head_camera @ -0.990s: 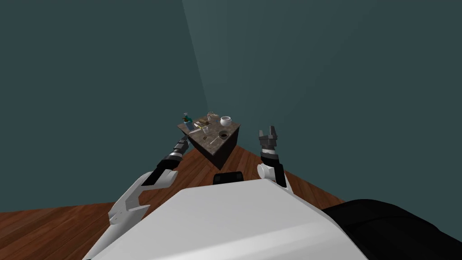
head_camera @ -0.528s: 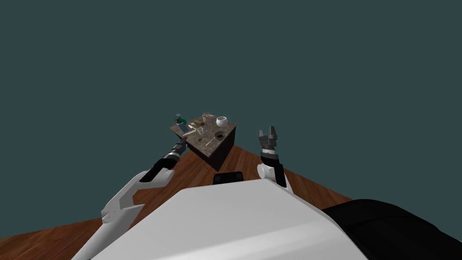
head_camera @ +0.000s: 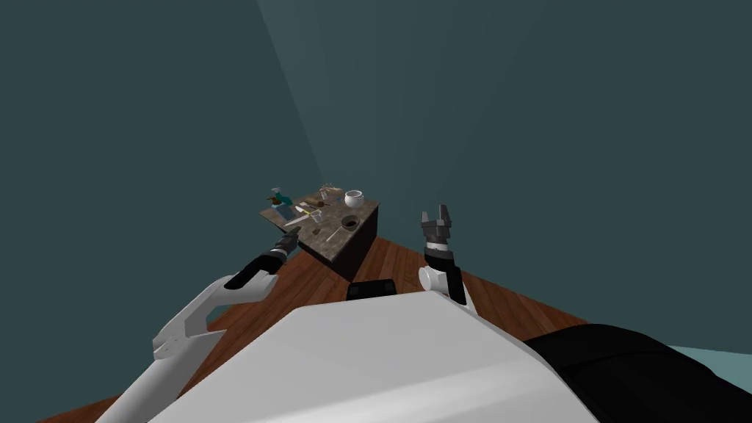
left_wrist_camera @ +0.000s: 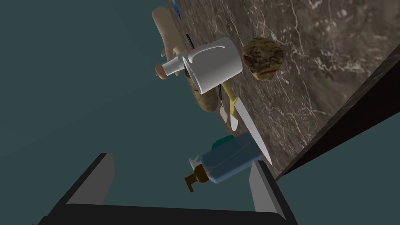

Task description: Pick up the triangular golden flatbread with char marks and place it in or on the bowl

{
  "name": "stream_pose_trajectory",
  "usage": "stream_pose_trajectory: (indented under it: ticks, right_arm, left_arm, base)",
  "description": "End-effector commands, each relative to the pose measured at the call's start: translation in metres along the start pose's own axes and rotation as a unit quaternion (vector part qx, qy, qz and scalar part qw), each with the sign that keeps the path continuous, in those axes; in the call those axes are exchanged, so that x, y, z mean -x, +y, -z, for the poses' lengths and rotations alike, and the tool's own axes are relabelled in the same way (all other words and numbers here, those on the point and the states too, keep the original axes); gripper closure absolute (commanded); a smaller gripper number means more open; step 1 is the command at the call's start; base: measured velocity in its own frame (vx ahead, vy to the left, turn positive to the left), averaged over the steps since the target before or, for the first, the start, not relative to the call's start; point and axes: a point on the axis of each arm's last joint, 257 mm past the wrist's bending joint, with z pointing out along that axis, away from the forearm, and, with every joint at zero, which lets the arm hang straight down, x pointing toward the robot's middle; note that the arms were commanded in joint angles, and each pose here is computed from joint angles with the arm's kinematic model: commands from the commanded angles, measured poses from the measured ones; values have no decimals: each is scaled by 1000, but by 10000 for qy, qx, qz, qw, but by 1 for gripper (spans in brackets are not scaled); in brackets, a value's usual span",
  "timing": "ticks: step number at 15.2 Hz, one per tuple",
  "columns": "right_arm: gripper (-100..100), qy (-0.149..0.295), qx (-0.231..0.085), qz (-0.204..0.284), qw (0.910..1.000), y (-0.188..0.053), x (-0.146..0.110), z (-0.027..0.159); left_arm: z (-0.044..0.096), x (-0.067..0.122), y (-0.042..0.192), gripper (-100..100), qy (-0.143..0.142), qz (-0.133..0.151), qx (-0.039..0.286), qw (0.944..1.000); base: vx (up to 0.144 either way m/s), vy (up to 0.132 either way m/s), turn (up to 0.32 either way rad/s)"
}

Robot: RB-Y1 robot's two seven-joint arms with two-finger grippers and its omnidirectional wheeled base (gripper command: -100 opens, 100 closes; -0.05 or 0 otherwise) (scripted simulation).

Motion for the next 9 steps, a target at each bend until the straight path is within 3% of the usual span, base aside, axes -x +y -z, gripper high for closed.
stream_pose_trajectory:
  ticks: [1,9]
  right_arm:
    - [0,0,0,0,10000,0,0,0]
    - [0,0,0,1,10000,0,0,0]
  left_arm:
    - [-3,13,19,-100,-43,-62,335,9994]
    - [-2,39,66,-100,-142,-153,1235,9921]
  base:
    - [39,-36,-191]
    - [41,-24,-121]
